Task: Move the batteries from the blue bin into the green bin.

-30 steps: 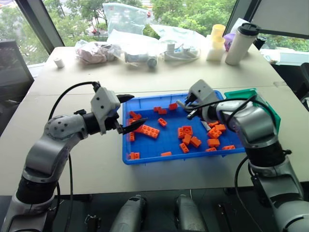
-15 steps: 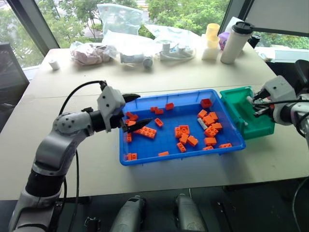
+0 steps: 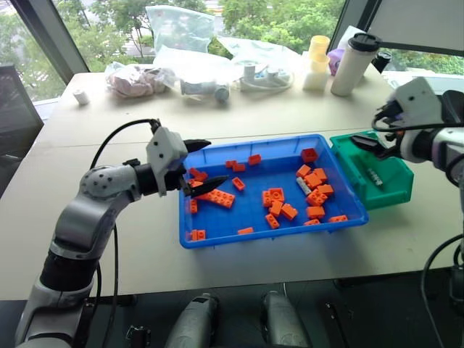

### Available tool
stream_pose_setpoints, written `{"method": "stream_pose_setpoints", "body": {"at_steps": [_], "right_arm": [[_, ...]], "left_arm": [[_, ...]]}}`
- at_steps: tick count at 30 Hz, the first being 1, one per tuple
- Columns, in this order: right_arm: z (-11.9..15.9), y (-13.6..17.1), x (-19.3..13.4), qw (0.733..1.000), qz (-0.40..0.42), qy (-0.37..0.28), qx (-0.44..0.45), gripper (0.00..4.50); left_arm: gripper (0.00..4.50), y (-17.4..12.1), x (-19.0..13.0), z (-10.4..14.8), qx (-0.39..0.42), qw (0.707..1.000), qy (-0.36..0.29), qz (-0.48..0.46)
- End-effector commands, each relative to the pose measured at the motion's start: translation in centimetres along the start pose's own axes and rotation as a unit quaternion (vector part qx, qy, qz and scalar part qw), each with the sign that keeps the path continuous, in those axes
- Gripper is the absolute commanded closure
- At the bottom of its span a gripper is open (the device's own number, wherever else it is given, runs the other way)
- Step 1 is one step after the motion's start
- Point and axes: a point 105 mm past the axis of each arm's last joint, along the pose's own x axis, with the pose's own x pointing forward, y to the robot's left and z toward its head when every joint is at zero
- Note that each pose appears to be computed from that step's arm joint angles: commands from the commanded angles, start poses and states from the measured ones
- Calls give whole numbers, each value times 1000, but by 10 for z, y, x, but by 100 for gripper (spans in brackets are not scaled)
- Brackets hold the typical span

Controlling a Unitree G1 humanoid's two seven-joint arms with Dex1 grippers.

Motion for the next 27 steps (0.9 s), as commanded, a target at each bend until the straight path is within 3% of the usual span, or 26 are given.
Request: {"method": "stream_pose_setpoints", "body": {"at_steps": [1, 5, 8, 15, 21, 27], "right_arm": [[-10, 53, 9, 996, 85, 18, -2, 23], [-47, 93, 24, 989, 135, 67, 5, 23], [-62, 104, 30, 985, 147, 87, 7, 23], [-79, 104, 36, 983, 145, 110, 7, 23], [-68, 90, 35, 987, 130, 94, 5, 23], [-77, 76, 37, 988, 109, 107, 10, 23]], "left_arm": [[0, 0, -1, 10, 24, 1000, -11, 3], [0, -1, -2, 11, 23, 1000, -9, 6], [0, -1, -4, 10, 24, 1000, -7, 9], [0, -2, -6, 10, 25, 1000, -4, 15], [0, -3, -8, 10, 25, 999, -2, 21], [0, -4, -7, 10, 23, 999, -3, 23]]}}
